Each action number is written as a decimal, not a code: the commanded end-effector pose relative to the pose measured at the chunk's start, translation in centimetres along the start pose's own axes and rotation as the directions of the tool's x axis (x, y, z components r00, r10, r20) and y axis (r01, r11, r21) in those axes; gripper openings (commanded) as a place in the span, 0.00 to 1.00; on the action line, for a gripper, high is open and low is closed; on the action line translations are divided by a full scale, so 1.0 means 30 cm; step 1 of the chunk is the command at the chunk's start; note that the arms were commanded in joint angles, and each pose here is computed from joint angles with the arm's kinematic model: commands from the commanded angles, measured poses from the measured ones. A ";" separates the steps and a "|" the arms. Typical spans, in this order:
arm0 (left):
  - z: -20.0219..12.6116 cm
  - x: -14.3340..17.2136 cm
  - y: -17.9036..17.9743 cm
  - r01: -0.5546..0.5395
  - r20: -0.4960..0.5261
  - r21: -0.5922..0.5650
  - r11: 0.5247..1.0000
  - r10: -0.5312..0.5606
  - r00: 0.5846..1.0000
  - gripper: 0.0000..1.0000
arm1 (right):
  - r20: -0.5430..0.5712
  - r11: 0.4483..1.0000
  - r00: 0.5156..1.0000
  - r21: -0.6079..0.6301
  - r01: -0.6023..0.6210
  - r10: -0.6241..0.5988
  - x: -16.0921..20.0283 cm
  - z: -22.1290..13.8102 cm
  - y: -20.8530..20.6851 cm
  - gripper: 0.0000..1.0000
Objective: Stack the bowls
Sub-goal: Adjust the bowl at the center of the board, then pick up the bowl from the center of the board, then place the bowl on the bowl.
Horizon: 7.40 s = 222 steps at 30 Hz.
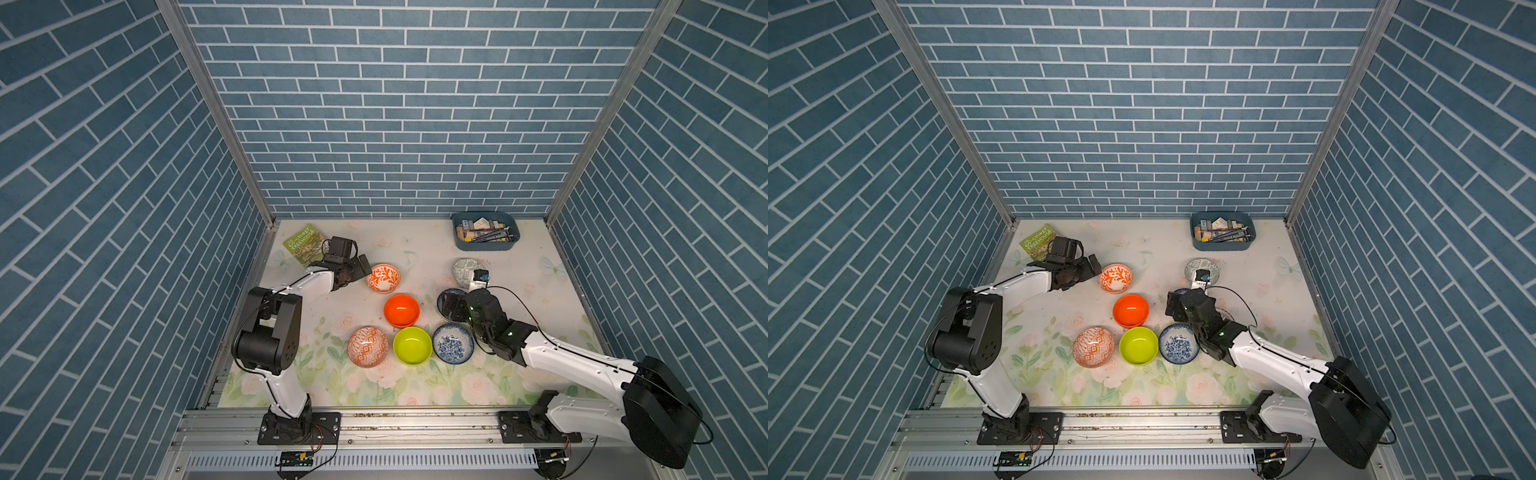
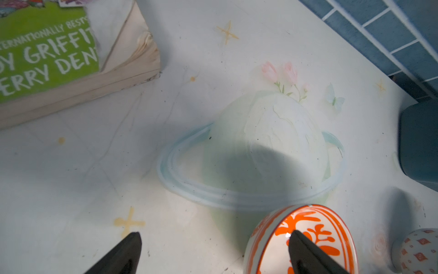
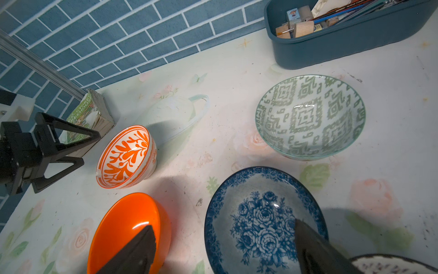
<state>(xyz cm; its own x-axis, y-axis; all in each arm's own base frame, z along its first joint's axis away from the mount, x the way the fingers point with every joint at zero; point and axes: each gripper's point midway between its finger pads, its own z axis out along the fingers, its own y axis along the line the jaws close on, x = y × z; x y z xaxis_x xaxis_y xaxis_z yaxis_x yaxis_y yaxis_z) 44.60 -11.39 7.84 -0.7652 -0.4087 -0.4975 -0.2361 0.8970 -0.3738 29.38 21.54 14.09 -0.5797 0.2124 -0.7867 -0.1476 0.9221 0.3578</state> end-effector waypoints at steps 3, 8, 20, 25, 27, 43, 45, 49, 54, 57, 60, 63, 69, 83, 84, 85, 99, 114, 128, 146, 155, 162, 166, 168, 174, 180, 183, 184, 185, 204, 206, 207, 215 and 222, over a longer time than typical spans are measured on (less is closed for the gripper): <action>0.055 0.040 0.001 -0.025 -0.073 -0.027 0.999 0.023 0.997 1.00 | 0.029 1.000 1.000 0.015 0.003 -0.004 -0.033 0.000 0.000 0.93; 0.045 0.060 -0.042 -0.074 -0.075 -0.009 0.997 0.073 0.995 0.97 | 0.022 1.000 1.000 0.016 0.009 -0.009 -0.030 0.005 0.002 0.93; -0.005 0.136 -0.103 -0.125 -0.081 0.020 0.992 0.126 0.989 0.61 | 0.029 1.000 1.000 0.011 0.005 -0.006 -0.031 -0.003 0.000 0.92; -0.014 0.144 -0.107 -0.132 -0.070 0.006 0.991 0.133 0.989 0.42 | 0.030 1.000 1.000 0.006 0.000 0.000 -0.028 -0.008 -0.003 0.92; -0.013 0.146 -0.112 -0.134 -0.068 0.006 0.991 0.134 0.989 0.35 | 0.030 1.000 1.000 0.005 -0.002 0.002 -0.027 -0.010 -0.004 0.92; 0.000 0.170 -0.113 -0.147 -0.092 -0.033 0.989 0.143 0.985 0.14 | 0.035 1.000 0.999 -0.001 -0.009 0.009 -0.026 -0.014 -0.005 0.92; 0.005 0.176 -0.118 -0.153 -0.098 -0.033 0.988 0.149 0.984 0.13 | 0.033 1.000 0.999 0.000 -0.009 0.009 -0.025 -0.012 -0.005 0.92; 0.004 0.185 -0.133 -0.157 -0.105 -0.019 0.987 0.155 0.982 0.12 | 0.026 1.000 1.000 -0.003 -0.007 0.007 -0.022 -0.012 -0.001 0.92; -0.012 0.196 -0.141 -0.140 -0.098 0.014 0.990 0.140 0.985 0.18 | -0.003 1.000 1.000 0.002 0.005 -0.005 -0.038 -0.009 0.003 0.92; -0.040 0.191 -0.138 -0.127 -0.066 0.028 0.991 0.129 0.990 0.28 | -0.072 1.000 0.997 -0.005 -0.017 0.016 -0.052 0.000 -0.003 0.92; -0.073 0.182 -0.140 -0.121 -0.032 0.049 0.992 0.122 0.992 0.45 | -0.163 0.997 0.984 -0.028 -0.079 0.073 -0.047 0.014 -0.012 0.92; -0.110 0.176 -0.130 -0.113 -0.004 0.051 0.992 0.113 0.994 0.63 | -0.226 0.993 0.970 -0.057 -0.100 0.085 -0.024 0.024 -0.001 0.92; -0.226 0.210 -0.057 -0.071 0.013 0.032 0.997 0.071 0.997 0.91 | -0.276 0.989 0.958 -0.091 -0.113 0.084 0.044 0.025 0.018 0.87; -0.466 0.475 0.187 -0.008 -0.083 -0.016 1.000 0.007 0.997 0.91 | -0.224 0.994 0.974 -0.095 -0.059 0.036 0.097 0.014 0.033 0.86; -0.475 0.485 0.192 0.003 -0.081 -0.006 1.000 -0.004 0.997 0.90 | -0.223 0.994 0.974 -0.093 -0.059 0.037 0.101 0.014 0.029 0.86; -0.479 0.502 0.198 0.014 -0.089 0.003 1.000 -0.014 0.996 0.89 | -0.222 0.994 0.974 -0.092 -0.060 0.038 0.102 0.014 0.027 0.86; -0.468 0.669 0.221 -0.006 -0.170 -0.025 1.000 0.002 0.986 0.70 | -0.223 0.993 0.973 -0.094 -0.076 0.053 0.114 0.007 0.020 0.86; -0.406 0.711 0.235 -0.072 -0.193 -0.123 0.990 0.047 0.980 0.32 | -0.222 0.992 0.973 -0.094 -0.079 0.057 0.113 0.000 0.018 0.86; -0.477 0.613 0.196 -0.114 -0.118 -0.140 0.984 0.098 0.988 0.00 | -0.209 0.993 0.976 -0.095 -0.076 0.055 0.106 -0.001 0.017 0.86; -0.420 0.080 -0.148 -0.074 -0.043 -0.026 0.997 0.072 0.996 0.00 | -0.154 0.995 0.985 -0.053 -0.084 0.075 0.080 0.008 -0.012 1.00; -0.209 -0.019 -0.284 -0.036 -0.088 0.038 0.999 0.039 0.995 0.00 | -0.129 0.995 0.988 -0.049 -0.092 0.086 0.072 0.006 -0.019 1.00; -0.140 0.035 -0.279 0.034 -0.128 0.063 0.997 -0.026 0.991 0.00 | -0.140 0.995 0.987 -0.050 -0.085 0.077 0.076 0.015 -0.013 1.00; -0.152 0.071 -0.237 0.071 -0.129 0.046 0.996 -0.064 0.990 0.00 | -0.141 0.995 0.987 -0.052 -0.083 0.075 0.075 0.016 -0.012 1.00; -0.160 0.090 -0.213 0.082 -0.127 0.032 0.996 -0.078 0.989 0.00 | -0.143 0.995 0.987 -0.055 -0.081 0.073 0.077 0.017 -0.009 1.00; -0.144 0.136 -0.169 0.085 -0.137 0.013 0.996 -0.082 0.987 0.00 | -0.152 0.996 0.986 -0.057 -0.076 0.066 0.082 0.024 -0.005 1.00; -0.118 0.123 -0.179 0.085 -0.125 0.016 0.996 -0.083 0.989 0.00 | -0.154 0.996 0.986 -0.057 -0.073 0.063 0.083 0.026 -0.004 1.00; -0.097 0.120 -0.183 0.083 -0.125 0.015 0.996 -0.081 0.989 0.00 | -0.156 0.996 0.986 -0.057 -0.073 0.064 0.084 0.028 -0.004 1.00; -0.090 0.119 -0.183 0.083 -0.124 0.015 0.996 -0.081 0.989 0.00 | -0.157 0.996 0.986 -0.057 -0.072 0.062 0.084 0.029 -0.004 1.00; -0.084 0.118 -0.187 0.083 -0.124 0.018 0.996 -0.081 0.989 0.00 | -0.159 0.996 0.985 -0.057 -0.071 0.061 0.086 0.029 -0.003 1.00; -0.028 0.141 -0.165 0.057 -0.139 -0.053 0.997 -0.064 0.988 0.04 | -0.161 0.996 0.985 -0.057 -0.070 0.060 0.087 0.031 -0.002 1.00; -0.034 0.137 -0.172 0.048 -0.132 -0.062 0.997 -0.056 0.990 0.06 | -0.161 0.996 0.985 -0.056 -0.070 0.060 0.088 0.032 -0.004 1.00; -0.037 0.137 -0.175 0.043 -0.129 -0.070 0.997 -0.052 0.990 0.08 | -0.161 0.996 0.985 -0.056 -0.071 0.061 0.087 0.031 -0.002 1.00; -0.024 0.161 -0.176 0.026 -0.143 -0.102 0.994 -0.041 0.989 0.18 | -0.159 0.996 0.985 -0.058 -0.072 0.062 0.088 0.027 -0.005 1.00; -0.034 0.162 -0.162 0.027 -0.141 -0.126 0.992 -0.045 0.989 0.32 | -0.154 0.995 0.986 -0.062 -0.073 0.063 0.085 0.023 -0.005 1.00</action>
<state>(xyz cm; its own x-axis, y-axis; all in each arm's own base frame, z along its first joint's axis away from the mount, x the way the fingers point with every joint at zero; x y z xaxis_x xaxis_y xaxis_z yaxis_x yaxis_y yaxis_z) 41.58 -18.19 8.05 -0.8332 -0.4207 -0.3589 -0.3122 0.8935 -0.3227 28.19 21.85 10.79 -0.7220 0.2107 -0.6591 -0.1375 0.8898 0.4351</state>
